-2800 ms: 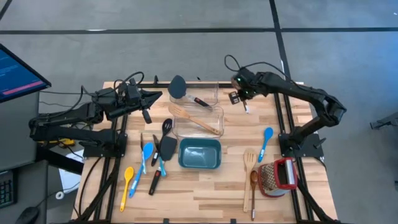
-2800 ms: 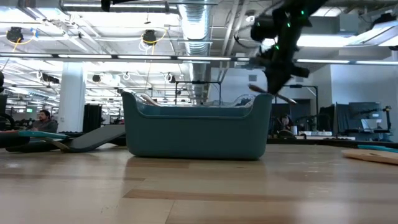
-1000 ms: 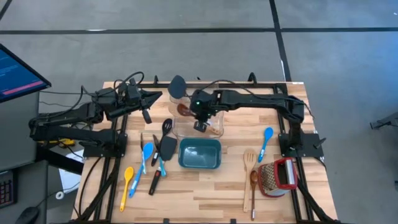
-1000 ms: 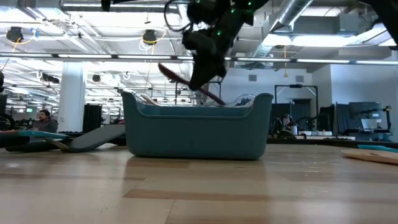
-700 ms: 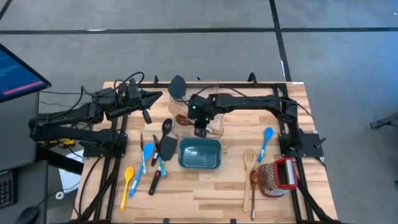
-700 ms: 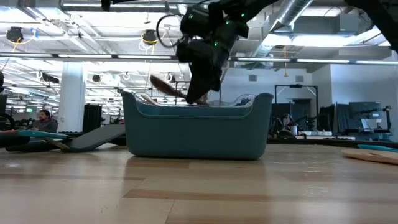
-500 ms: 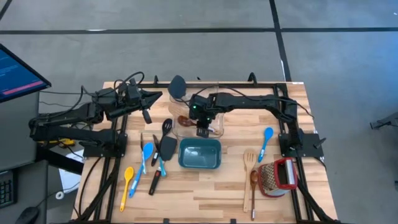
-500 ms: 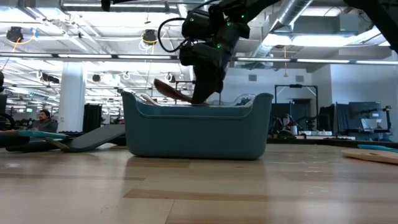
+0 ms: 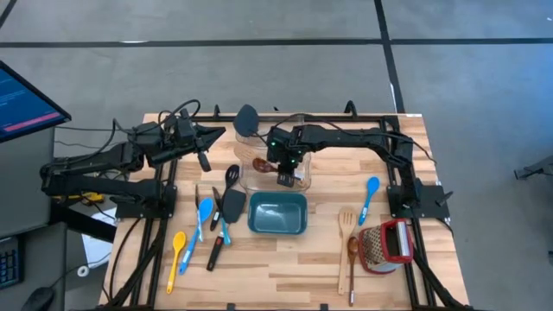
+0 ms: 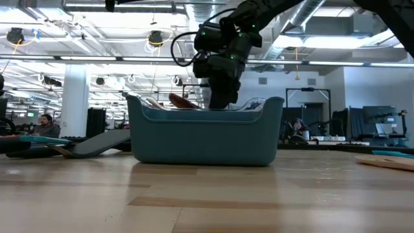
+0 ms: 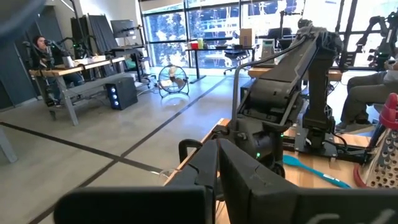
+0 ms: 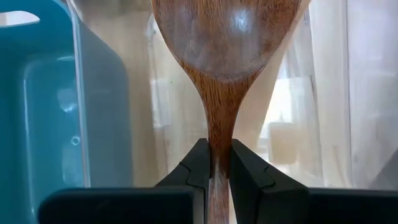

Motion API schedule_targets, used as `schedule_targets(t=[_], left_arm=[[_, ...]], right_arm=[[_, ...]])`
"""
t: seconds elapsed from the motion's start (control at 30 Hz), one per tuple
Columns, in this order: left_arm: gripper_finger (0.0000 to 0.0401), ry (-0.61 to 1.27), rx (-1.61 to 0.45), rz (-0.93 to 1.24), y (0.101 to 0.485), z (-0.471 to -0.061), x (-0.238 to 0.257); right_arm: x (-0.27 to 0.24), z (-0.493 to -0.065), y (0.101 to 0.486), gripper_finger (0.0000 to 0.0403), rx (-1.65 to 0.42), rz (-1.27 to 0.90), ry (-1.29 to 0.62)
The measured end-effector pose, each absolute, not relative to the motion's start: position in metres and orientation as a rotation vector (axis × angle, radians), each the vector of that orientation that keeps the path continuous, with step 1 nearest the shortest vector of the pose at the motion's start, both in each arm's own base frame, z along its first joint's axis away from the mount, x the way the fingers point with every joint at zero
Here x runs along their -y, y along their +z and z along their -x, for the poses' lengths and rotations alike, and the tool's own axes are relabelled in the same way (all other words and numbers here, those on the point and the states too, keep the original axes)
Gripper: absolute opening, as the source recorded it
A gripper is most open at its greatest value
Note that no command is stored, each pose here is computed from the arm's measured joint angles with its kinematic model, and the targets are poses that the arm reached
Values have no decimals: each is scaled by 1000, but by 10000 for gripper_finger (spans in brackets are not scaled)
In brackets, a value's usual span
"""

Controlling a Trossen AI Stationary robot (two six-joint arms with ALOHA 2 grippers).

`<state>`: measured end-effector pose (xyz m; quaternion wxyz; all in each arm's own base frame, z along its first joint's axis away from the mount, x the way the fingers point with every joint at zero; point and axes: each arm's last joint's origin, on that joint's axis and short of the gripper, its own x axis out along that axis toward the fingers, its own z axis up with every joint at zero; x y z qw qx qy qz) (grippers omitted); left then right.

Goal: Pick & Place Kitchen Items
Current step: Put the top wooden serving spoon into the bottom transparent bin, then put the right blue serving spoon into the bottom transparent bin

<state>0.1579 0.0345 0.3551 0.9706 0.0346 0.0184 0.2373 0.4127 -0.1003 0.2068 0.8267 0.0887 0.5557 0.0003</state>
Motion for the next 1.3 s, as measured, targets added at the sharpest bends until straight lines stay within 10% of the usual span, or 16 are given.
schedule_targets(t=[1.3], left_arm=[[4, 480, -43, -70, 355, -158, -35]], right_arm=[[98, -418, 187, 71, -1255, -252, 92]])
